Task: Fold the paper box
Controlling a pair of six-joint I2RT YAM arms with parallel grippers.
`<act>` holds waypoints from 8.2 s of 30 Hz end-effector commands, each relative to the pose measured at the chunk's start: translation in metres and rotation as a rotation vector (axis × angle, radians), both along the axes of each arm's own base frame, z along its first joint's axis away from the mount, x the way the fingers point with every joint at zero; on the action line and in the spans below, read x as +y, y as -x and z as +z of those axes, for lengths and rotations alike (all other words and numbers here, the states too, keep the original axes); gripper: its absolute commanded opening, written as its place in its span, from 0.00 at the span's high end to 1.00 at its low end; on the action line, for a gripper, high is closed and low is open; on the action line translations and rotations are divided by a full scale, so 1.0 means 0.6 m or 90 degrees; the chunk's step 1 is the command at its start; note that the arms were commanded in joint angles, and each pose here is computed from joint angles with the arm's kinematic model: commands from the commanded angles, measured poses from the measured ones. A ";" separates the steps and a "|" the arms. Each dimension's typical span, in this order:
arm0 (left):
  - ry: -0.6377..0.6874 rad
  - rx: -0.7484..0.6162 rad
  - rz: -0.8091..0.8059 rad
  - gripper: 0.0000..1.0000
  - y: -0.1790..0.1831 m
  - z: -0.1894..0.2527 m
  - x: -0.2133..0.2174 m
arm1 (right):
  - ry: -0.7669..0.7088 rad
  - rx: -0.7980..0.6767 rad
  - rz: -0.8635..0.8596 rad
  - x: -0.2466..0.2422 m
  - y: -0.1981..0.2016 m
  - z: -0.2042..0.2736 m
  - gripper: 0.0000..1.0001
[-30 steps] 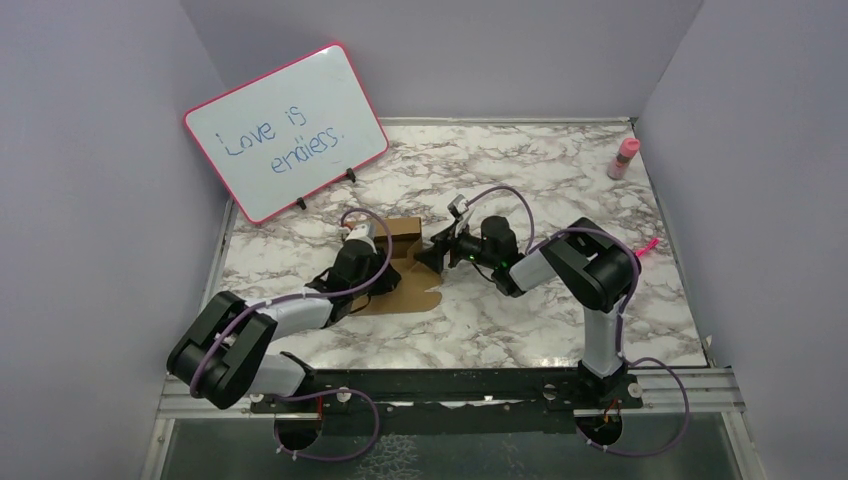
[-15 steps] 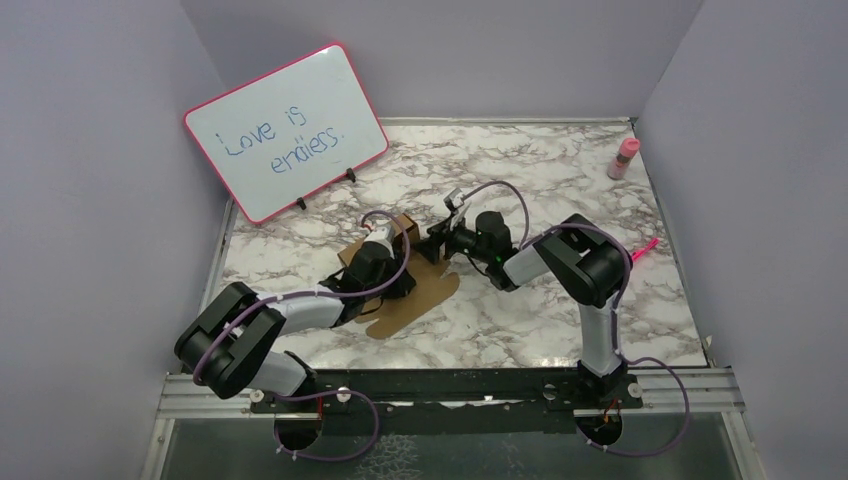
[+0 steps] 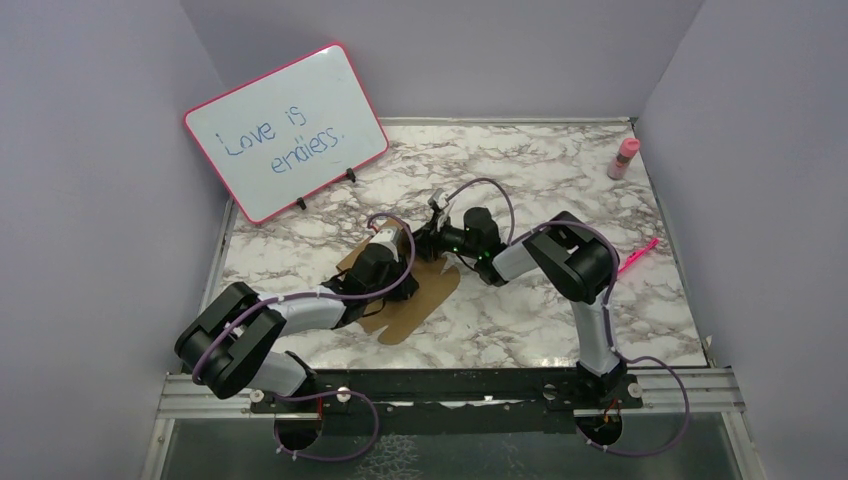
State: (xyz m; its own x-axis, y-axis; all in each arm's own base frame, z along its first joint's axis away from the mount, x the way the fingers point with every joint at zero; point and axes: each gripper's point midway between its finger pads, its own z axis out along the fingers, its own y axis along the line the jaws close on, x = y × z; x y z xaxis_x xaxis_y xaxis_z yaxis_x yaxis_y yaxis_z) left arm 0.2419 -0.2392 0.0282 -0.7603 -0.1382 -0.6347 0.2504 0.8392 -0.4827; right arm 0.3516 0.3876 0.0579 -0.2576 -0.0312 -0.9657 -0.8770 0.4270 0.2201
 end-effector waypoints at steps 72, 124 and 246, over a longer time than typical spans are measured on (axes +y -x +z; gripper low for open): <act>0.088 0.086 0.013 0.42 -0.143 0.125 0.056 | -0.017 -0.050 0.014 0.000 0.047 0.005 0.67; 0.138 0.140 -0.097 0.49 -0.104 0.116 -0.014 | 0.001 0.037 -0.336 -0.079 -0.022 0.023 0.79; -0.360 -0.053 0.251 0.59 -0.073 0.176 0.210 | -0.065 -0.060 -0.672 -0.366 0.064 0.179 0.11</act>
